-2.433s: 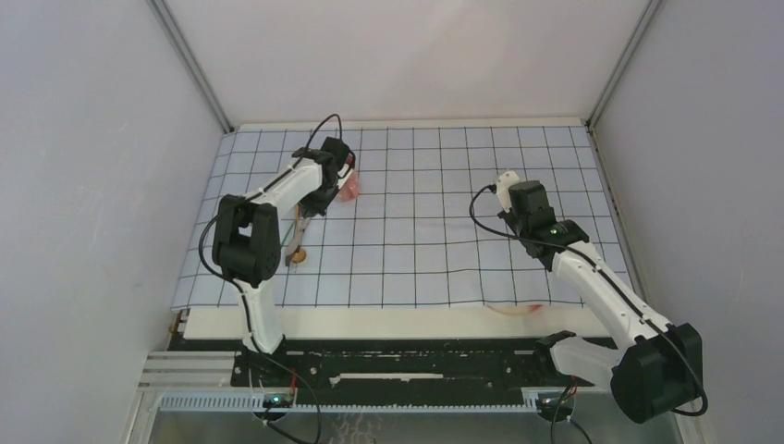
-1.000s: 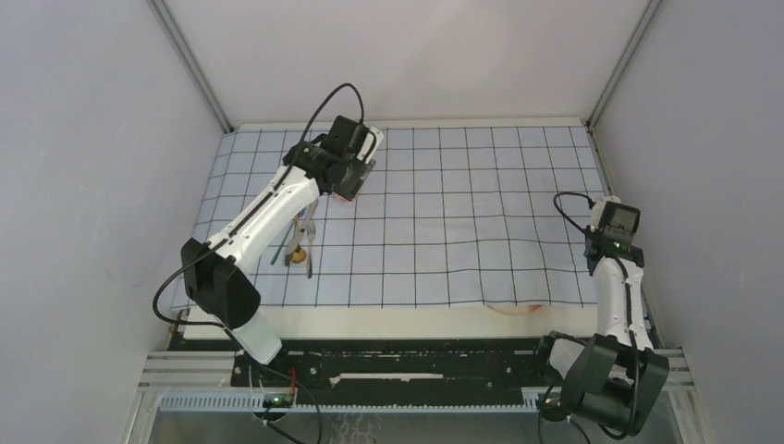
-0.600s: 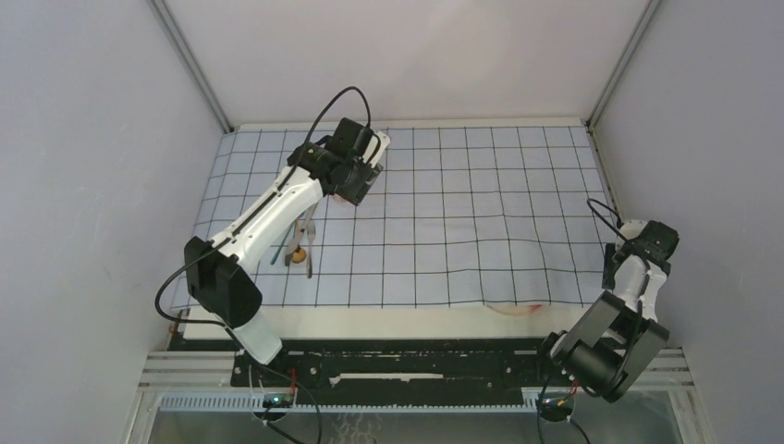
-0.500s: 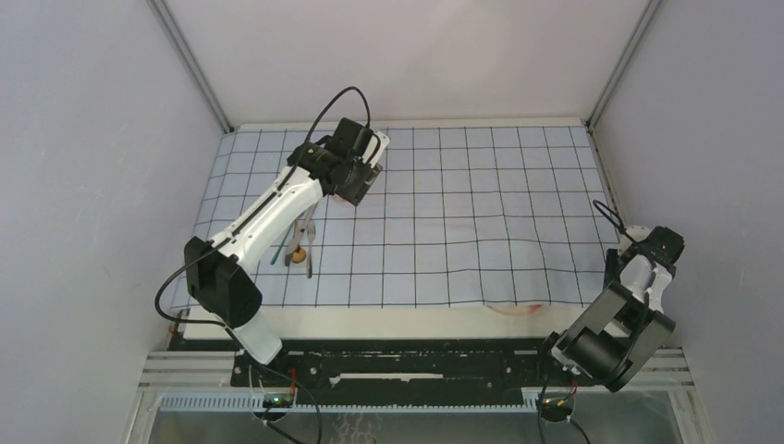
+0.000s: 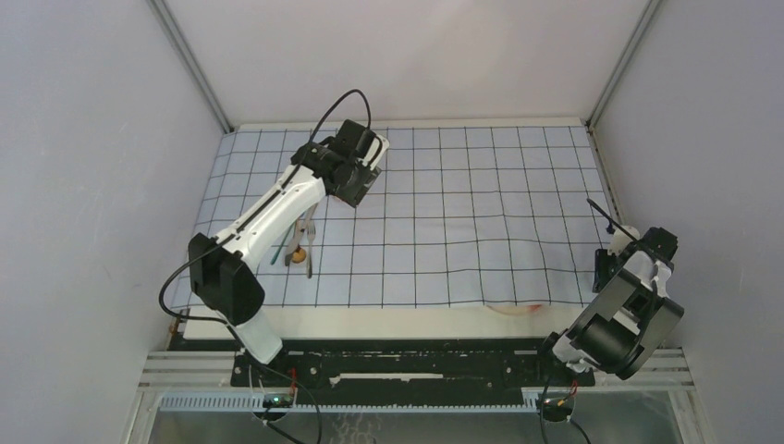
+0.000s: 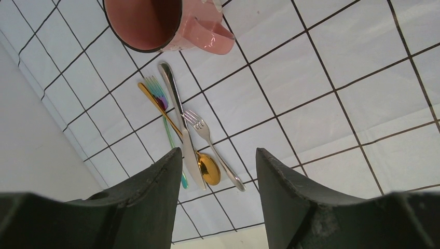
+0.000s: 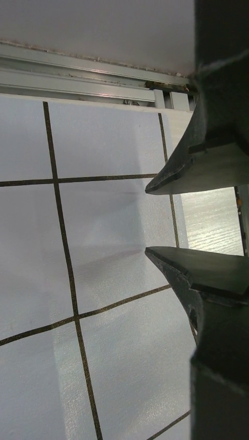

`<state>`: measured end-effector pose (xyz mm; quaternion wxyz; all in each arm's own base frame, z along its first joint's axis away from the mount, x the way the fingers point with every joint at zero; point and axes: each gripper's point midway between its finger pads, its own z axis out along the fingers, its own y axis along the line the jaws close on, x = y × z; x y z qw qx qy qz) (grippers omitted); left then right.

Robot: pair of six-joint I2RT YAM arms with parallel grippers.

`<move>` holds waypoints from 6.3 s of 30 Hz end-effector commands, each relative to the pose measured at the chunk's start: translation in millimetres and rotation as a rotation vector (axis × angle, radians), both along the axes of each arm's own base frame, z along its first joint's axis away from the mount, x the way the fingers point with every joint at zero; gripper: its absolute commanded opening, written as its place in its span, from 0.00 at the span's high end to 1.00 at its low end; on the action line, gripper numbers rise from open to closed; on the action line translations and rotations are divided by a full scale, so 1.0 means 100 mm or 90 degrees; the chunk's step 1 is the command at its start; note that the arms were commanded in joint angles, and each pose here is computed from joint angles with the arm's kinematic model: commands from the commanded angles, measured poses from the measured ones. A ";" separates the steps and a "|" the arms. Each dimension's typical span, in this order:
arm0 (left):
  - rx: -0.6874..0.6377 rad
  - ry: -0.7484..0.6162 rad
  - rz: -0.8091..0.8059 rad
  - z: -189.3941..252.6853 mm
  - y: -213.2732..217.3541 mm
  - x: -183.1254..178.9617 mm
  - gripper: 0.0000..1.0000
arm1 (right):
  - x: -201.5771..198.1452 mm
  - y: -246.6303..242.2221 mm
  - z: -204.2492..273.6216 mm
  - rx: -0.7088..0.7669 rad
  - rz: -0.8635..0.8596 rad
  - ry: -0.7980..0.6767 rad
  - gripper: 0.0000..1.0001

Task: Set the dinner table for one person
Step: Fold the napkin at the center of the board, then move the plate to the center of the board.

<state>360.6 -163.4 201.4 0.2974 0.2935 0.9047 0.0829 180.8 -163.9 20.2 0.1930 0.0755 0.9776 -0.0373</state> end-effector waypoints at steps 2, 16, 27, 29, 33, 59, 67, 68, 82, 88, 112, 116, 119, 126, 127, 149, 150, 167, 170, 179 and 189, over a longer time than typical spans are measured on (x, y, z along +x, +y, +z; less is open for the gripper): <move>0.008 -0.033 -0.001 0.16 0.01 0.07 0.41 | 0.07 -0.09 0.10 -0.026 0.015 -0.013 0.50; 0.006 -0.025 0.000 0.11 0.02 0.04 0.41 | 0.08 0.09 -0.14 0.049 0.036 0.007 0.59; 0.012 -0.024 0.001 0.10 0.05 0.01 0.41 | 0.15 0.14 -0.11 0.051 0.047 -0.004 1.00; 0.012 -0.025 0.001 0.11 0.05 0.01 0.41 | 0.17 0.13 -0.05 0.041 0.047 -0.017 1.00; 0.010 -0.029 0.001 0.13 0.05 0.01 0.41 | 0.25 0.19 0.11 0.037 0.053 -0.060 1.00; -0.009 -0.014 -0.018 0.02 0.02 -0.09 0.42 | 1.11 2.47 1.50 -0.065 0.447 -0.189 1.00; -0.012 -0.007 -0.022 -0.04 0.01 -0.11 0.41 | 1.37 3.01 1.56 -0.095 0.524 -0.225 1.00; -0.011 -0.006 -0.022 -0.05 0.01 -0.11 0.41 | 1.37 3.07 1.56 -0.092 0.535 -0.222 1.00; -0.010 -0.004 -0.022 -0.06 0.01 -0.11 0.41 | 1.00 3.92 1.82 -0.071 0.731 -0.255 1.00; -0.018 -0.006 -0.024 -0.04 -0.01 -0.11 0.42 | 0.72 3.95 1.39 -0.053 0.801 -0.122 1.00; -0.003 -0.007 -0.021 -0.07 0.03 -0.10 0.42 | 0.31 4.48 0.94 -0.006 0.911 -0.052 0.87; -0.002 -0.005 -0.020 -0.08 0.03 -0.10 0.42 | 0.24 4.50 0.90 0.028 0.902 -0.033 0.61; -0.003 -0.002 -0.022 -0.08 0.03 -0.11 0.42 | 0.30 4.52 1.10 0.045 0.886 -0.084 0.43; -0.020 -0.009 -0.032 -0.01 -0.03 -0.09 0.42 | 0.62 4.37 1.87 0.078 0.813 -0.239 0.27; -0.021 -0.010 -0.033 0.00 -0.03 -0.09 0.42 | 0.69 4.32 1.99 0.081 0.794 -0.260 0.27; -0.208 0.136 -0.201 0.25 -1.18 -0.39 0.42 | 0.80 1.72 1.11 0.077 0.331 -0.113 0.26; -0.216 0.146 -0.207 0.24 -1.24 -0.42 0.42 | 0.77 1.66 1.05 0.074 0.323 -0.100 0.25; -0.172 0.146 -0.197 0.05 -1.14 -0.44 0.42 | 0.43 1.69 0.46 0.100 0.364 0.061 1.00; -0.153 0.145 -0.190 -0.03 -1.07 -0.43 0.41 | 0.42 1.66 0.29 0.090 0.372 0.086 1.00; -0.128 0.135 -0.186 -0.12 -0.99 -0.42 0.40 | 0.47 1.53 0.04 0.022 0.376 0.095 1.00; -0.126 0.122 -0.186 -0.05 -0.95 -0.43 0.40 | 0.74 0.95 -0.18 -0.136 0.257 0.120 1.00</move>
